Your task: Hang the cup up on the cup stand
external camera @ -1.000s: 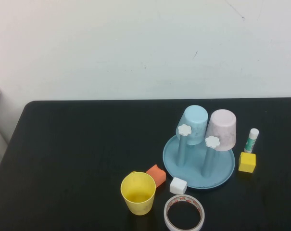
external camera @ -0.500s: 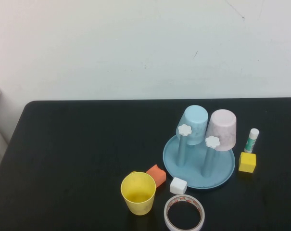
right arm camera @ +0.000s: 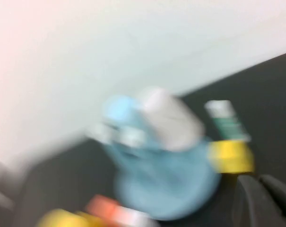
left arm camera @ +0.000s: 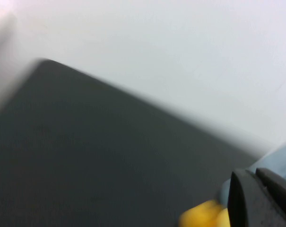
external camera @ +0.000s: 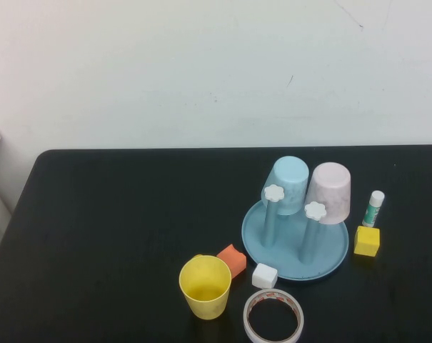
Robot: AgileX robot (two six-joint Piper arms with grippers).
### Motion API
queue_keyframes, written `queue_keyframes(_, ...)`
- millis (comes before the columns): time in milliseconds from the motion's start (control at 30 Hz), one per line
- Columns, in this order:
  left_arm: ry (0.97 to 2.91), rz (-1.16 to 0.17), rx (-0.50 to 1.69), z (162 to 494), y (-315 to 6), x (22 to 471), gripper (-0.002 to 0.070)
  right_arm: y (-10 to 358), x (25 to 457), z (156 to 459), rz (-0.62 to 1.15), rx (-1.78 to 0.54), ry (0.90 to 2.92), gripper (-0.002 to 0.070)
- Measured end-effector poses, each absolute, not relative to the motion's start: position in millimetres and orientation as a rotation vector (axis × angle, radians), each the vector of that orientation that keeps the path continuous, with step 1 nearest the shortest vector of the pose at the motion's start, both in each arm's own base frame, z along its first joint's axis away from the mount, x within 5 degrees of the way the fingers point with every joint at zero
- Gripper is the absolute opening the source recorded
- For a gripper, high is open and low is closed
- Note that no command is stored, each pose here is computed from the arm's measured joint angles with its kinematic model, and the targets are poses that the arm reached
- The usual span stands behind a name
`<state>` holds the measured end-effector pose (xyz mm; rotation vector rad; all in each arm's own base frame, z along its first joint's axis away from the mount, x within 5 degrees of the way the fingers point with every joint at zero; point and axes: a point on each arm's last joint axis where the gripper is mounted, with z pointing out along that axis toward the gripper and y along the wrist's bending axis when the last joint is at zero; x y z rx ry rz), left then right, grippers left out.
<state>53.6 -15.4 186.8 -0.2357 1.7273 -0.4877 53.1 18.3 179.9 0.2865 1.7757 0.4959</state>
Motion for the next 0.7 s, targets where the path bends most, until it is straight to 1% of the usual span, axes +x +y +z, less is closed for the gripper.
queue_keyframes(67,1.656,-0.668,-0.4,192,-16,54,-0.0001,22,53,185,0.666,0.403,1.718,-0.0001)
queue_keyframes(100,1.618,-0.742,-0.472,195,-16,54,-0.0001,22,53,186,0.705,0.433,1.699,-0.0001)
queue_keyframes(167,1.555,-0.836,-0.571,198,-15,55,-0.0001,23,53,188,0.752,0.469,1.675,-0.0001)
queue_keyframes(400,1.457,-0.988,-0.733,203,-13,55,-0.0001,23,54,189,0.767,0.483,1.664,-0.0001)
queue_keyframes(533,1.416,-1.072,-0.814,204,-13,55,-0.0001,26,52,187,0.746,0.406,1.708,-0.0001)
queue_keyframes(600,1.418,-1.078,-0.812,204,-13,55,-0.0001,30,51,184,0.733,0.332,1.749,-0.0001)
queue_keyframes(700,1.455,-1.019,-0.731,203,-15,55,-0.0001,35,48,181,0.715,0.209,1.809,-0.0001)
